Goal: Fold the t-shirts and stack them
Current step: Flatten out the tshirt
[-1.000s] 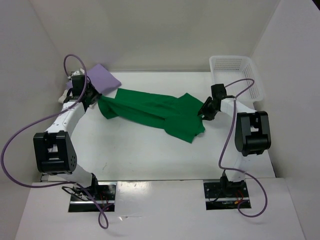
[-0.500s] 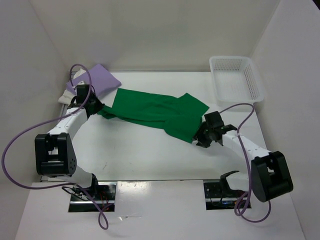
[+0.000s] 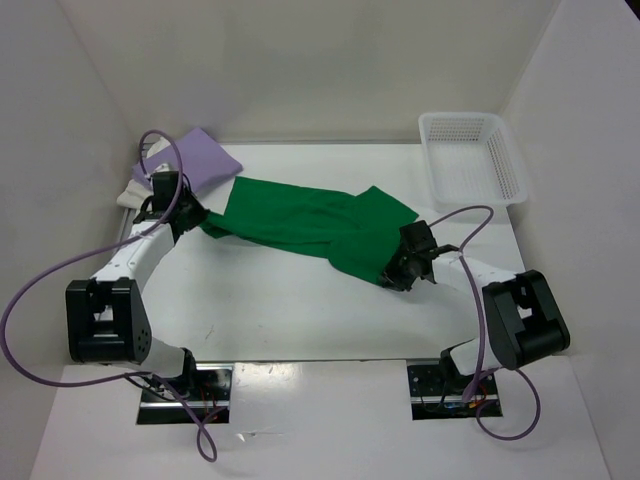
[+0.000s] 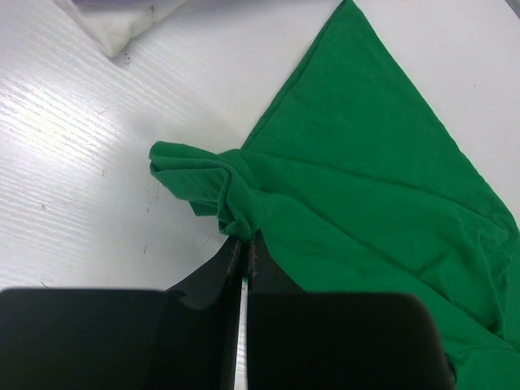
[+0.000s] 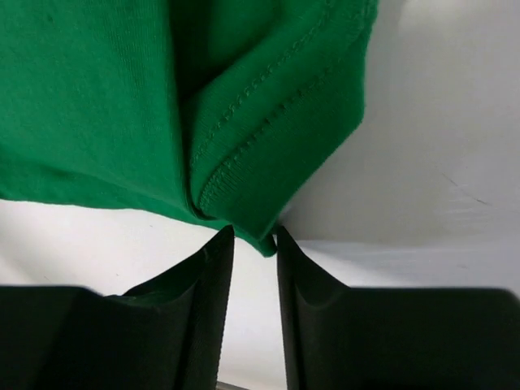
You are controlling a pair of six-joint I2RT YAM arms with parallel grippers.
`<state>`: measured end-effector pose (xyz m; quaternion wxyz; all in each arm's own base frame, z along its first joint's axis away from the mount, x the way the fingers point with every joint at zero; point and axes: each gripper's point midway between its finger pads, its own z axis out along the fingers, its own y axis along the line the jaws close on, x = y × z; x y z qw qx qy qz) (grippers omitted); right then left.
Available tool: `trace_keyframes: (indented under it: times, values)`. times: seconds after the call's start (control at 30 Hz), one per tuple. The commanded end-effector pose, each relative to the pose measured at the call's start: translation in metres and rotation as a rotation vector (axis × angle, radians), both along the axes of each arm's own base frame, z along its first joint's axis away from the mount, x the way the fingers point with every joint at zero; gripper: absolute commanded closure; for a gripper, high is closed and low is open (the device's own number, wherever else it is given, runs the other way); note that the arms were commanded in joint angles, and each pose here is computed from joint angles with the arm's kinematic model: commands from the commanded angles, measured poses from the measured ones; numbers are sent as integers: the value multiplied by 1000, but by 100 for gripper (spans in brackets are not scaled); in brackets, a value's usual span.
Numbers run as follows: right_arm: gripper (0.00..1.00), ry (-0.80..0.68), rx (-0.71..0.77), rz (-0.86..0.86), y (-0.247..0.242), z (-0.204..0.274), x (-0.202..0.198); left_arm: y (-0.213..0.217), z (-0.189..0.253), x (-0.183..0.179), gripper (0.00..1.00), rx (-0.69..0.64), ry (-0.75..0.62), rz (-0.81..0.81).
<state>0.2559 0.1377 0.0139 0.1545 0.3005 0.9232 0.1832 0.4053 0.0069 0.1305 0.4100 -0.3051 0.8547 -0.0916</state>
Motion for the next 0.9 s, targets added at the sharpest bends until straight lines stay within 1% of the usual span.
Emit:
trace_keyframes:
  times: [0.0,0.03,0.1,0.13,0.27,0.3,0.4,0.43,0.47,0.5,0.53,0.6,0.63,0.67,0.73,0.77,0.8,0.83,0.87]
  values:
    - [67,-3,-67,-6,-6,-12,3,2,16,-1,99,20,-50,5]
    - [73,-10,-61,-14,-5,-9,6,2,10,-5,99,19,-32,5]
    - [78,-23,-73,-23,-7,-7,8,4,15,-6,99,28,-43,14]
    - [81,-32,-70,-23,-7,-4,9,5,9,-9,99,33,-25,21]
    - [87,-29,-81,-28,-10,-3,7,9,13,-14,98,40,-24,45]
    - [87,-32,-90,-43,-12,-2,7,11,17,-15,95,49,-32,56]
    - [91,-35,-101,-49,-15,0,7,15,14,-25,82,64,-2,74]
    - [91,-35,-101,-49,-15,0,7,17,12,-28,76,71,10,81]
    - [91,-35,-101,-49,-15,0,7,17,8,-32,61,71,31,81]
    - [92,-34,-97,-57,-15,0,7,21,14,-33,61,86,25,98]
    - [92,-44,-93,-57,-14,3,8,23,18,-36,64,94,34,107]
    - [94,-33,-93,-65,-15,2,6,19,22,-35,64,94,32,98]
    - [94,-33,-93,-65,-15,2,6,19,20,-38,62,95,45,97]
    - [95,-33,-93,-65,-15,2,6,20,28,-36,62,101,25,93]
    - [95,-44,-97,-70,-16,4,8,20,28,-36,62,101,25,93]
    - [95,-36,-100,-69,-16,3,6,20,28,-36,60,101,25,93]
    - [95,-36,-100,-69,-16,3,6,22,21,-39,56,109,42,101]
    - [95,-36,-100,-69,-16,6,7,23,18,-41,48,103,48,120]
    - [95,-52,-106,-76,-18,9,9,23,18,-41,46,103,48,121]
